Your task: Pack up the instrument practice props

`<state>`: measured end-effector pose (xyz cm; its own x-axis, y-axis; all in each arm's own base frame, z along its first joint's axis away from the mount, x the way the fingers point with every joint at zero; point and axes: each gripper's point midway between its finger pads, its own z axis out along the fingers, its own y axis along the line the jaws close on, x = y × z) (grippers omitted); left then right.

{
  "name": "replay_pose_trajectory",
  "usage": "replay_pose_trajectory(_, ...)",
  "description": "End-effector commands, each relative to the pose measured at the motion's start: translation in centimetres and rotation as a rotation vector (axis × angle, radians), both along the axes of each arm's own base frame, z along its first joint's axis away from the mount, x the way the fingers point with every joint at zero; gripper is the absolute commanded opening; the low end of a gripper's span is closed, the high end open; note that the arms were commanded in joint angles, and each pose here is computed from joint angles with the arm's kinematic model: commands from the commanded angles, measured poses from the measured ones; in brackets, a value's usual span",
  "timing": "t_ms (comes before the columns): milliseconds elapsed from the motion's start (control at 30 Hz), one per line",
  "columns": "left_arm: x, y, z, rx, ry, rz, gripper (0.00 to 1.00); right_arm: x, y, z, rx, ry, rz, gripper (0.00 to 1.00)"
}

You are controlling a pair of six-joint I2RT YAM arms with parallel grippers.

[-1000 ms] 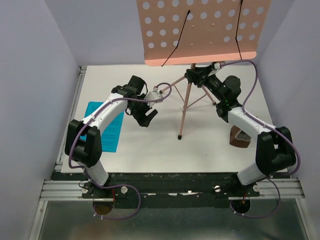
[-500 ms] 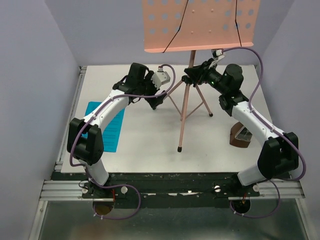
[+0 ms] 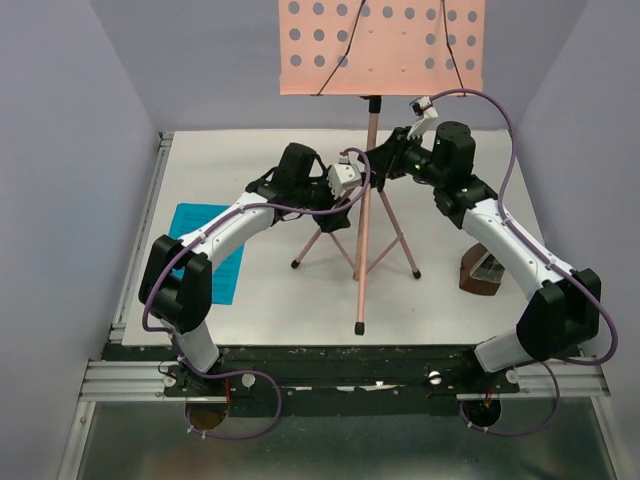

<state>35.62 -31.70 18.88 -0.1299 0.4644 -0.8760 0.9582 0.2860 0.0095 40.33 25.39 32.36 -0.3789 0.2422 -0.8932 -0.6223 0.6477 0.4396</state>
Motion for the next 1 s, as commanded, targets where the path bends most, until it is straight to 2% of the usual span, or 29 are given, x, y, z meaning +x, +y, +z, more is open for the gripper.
replay_pose_trajectory(0,-2.1,0.0,0.2,-0.009,0.036,-0.026,0.64,-1.4,0.7,10.6,0.144,-0.213,0.002,0.0)
replay_pose_trajectory(133,-4.8,1.7,1.0,0.014,0.041,-0.053,0.34,0.5,-0.1,7.5,0.11,-0.097,-0.097,0.0)
replay_pose_trajectory(267,-8.1,3.1,-0.1,0.043,0.096,-0.108,0.17,1.5,0.5,3.5,0.088,0.005,-0.098,0.0)
replay_pose_trajectory(333,-8.7,3.7,-1.0,0.061,0.132,-0.102,0.0,1.9,1.3,1.5,0.066,0.04,-0.09,0.0)
replay_pose_trajectory(600,-8.8,3.1,-2.5,0.02,0.244,-0.055,0.0,2.9,2.6,-6.4,-0.003,0.204,-0.079,0.0)
replay_pose_trajectory(967,-4.8,1.9,-5.3,0.002,0.372,0.18,0.0,0.9,5.0,-15.3,-0.078,0.418,-0.037,0.0)
